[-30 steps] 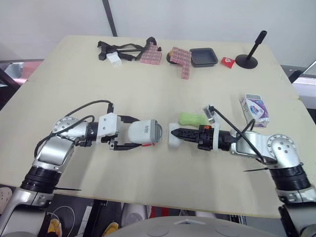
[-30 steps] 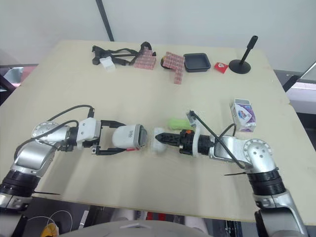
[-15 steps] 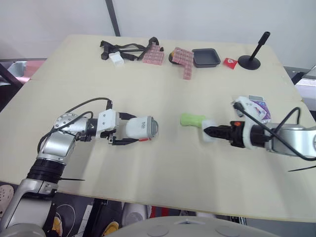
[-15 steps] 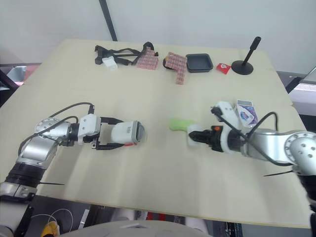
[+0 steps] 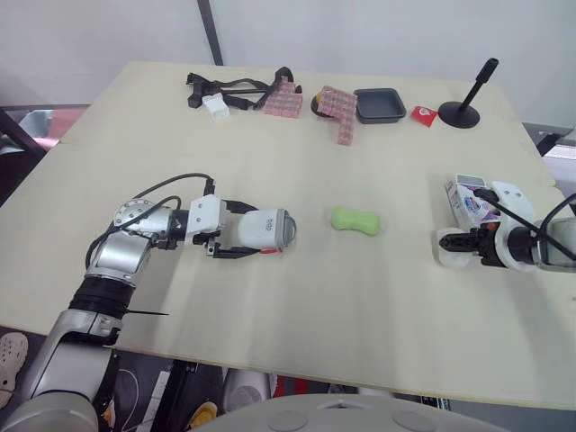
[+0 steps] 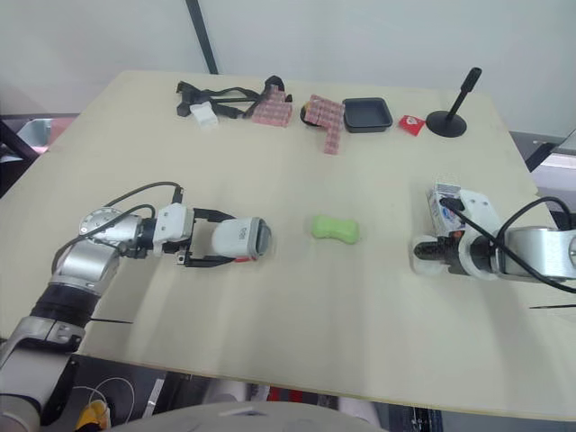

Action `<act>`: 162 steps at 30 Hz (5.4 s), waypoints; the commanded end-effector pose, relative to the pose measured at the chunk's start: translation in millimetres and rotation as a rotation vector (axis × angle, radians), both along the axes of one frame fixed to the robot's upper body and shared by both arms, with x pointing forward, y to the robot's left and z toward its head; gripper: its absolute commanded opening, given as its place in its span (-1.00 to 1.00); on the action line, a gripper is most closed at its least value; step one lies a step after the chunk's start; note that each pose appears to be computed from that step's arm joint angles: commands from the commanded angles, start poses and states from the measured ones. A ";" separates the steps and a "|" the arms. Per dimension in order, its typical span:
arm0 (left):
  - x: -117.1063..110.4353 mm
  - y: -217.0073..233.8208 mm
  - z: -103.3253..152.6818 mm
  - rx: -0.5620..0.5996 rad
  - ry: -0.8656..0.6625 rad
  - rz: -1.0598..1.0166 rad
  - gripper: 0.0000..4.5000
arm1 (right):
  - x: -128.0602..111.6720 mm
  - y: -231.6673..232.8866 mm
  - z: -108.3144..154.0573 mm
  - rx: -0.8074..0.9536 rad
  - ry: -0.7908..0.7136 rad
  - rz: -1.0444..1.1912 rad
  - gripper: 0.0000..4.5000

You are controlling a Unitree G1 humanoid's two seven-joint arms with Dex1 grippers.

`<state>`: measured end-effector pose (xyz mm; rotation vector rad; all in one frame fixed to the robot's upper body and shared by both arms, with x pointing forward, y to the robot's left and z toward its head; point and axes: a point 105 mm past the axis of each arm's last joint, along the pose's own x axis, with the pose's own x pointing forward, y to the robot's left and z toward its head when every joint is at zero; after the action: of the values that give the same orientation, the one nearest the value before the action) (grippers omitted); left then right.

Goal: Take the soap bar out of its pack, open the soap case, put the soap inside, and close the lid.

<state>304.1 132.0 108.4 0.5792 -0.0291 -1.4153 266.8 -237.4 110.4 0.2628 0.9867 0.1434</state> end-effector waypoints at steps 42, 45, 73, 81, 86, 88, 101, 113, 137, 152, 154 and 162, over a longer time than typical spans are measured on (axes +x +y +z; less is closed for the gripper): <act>10.4 -0.2 12.1 0.064 0.065 0.019 0.54 | -14.1 102.6 69.1 -0.018 -1.058 1.151 0.98; 11.7 0.6 12.1 0.070 0.067 0.026 0.54 | -20.0 106.4 67.0 0.003 -1.052 1.183 0.98; 45.9 -43.8 18.7 0.360 -0.065 -0.026 0.54 | -11.8 112.8 38.4 -0.126 -1.041 1.136 0.98; 49.7 -62.0 21.6 0.364 -0.047 -0.028 0.54 | -15.9 116.1 34.0 -0.116 -1.044 1.106 0.98; 57.3 -47.5 19.0 0.442 -0.067 0.019 0.54 | -16.6 116.4 32.4 -0.127 -1.041 1.104 0.98; 59.1 -43.4 19.4 0.454 -0.073 0.028 0.54 | -16.8 116.3 31.5 -0.133 -1.039 1.107 0.98; 56.3 -47.6 25.7 0.443 -0.072 0.017 0.54 | -15.3 121.1 30.5 -0.127 -1.035 1.134 0.98; 60.4 -35.8 27.8 0.510 -0.095 0.025 0.54 | -15.0 122.7 27.4 -0.134 -1.029 1.161 0.98; 66.9 -6.2 39.9 0.526 -0.109 0.082 0.54 | -12.0 124.1 26.0 -0.132 -1.028 1.180 0.98; 66.0 8.0 39.6 0.537 -0.101 0.091 0.54 | -11.7 123.9 26.8 -0.134 -1.028 1.181 0.98; 66.0 8.0 39.5 0.537 -0.101 0.091 0.54 | -11.7 123.9 26.8 -0.134 -1.028 1.181 0.98; 66.0 8.0 39.5 0.537 -0.102 0.090 0.54 | -11.7 123.9 26.8 -0.134 -1.028 1.181 0.98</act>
<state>367.1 138.7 132.7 1.0750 0.3495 -1.3264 255.0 -113.3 129.3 -0.5107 0.0376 1.1605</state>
